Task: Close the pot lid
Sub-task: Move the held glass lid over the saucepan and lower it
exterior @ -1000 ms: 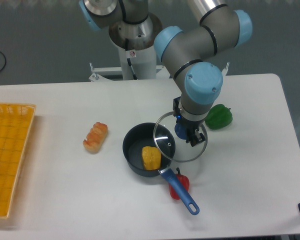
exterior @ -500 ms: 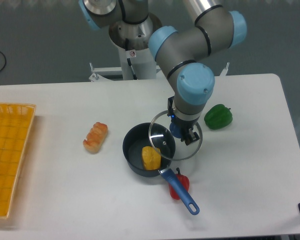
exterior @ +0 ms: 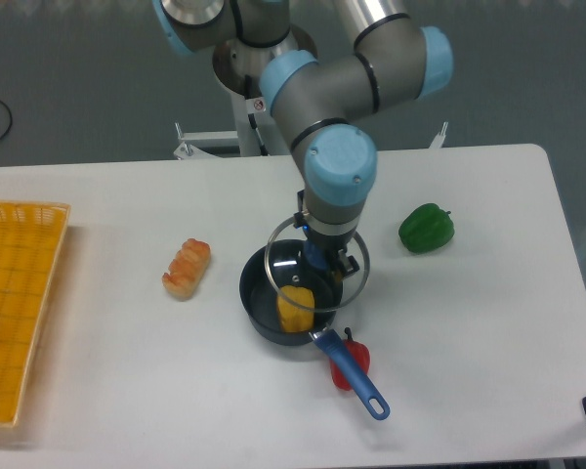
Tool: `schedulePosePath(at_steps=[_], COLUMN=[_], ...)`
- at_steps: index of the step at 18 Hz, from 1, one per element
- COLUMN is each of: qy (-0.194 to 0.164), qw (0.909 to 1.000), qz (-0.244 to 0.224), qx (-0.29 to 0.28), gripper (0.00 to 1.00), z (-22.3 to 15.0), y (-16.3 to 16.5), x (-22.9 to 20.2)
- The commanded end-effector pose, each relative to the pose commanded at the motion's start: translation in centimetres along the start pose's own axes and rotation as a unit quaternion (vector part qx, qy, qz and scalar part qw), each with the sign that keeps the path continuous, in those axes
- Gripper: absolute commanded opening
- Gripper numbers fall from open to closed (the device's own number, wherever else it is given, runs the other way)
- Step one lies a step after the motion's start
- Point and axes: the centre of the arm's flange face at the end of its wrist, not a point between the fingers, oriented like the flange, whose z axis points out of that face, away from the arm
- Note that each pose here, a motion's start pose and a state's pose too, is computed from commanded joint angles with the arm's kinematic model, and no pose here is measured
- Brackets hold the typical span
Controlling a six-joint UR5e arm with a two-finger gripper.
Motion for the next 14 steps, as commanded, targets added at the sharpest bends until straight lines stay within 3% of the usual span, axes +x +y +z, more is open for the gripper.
schedulePosePath(at_steps=[14], qy=[-0.017], qw=[0.9998], qz=[-0.002], qx=[-0.006], gripper=[0.60], z=[1.4], y=[-2.5], x=[0.4])
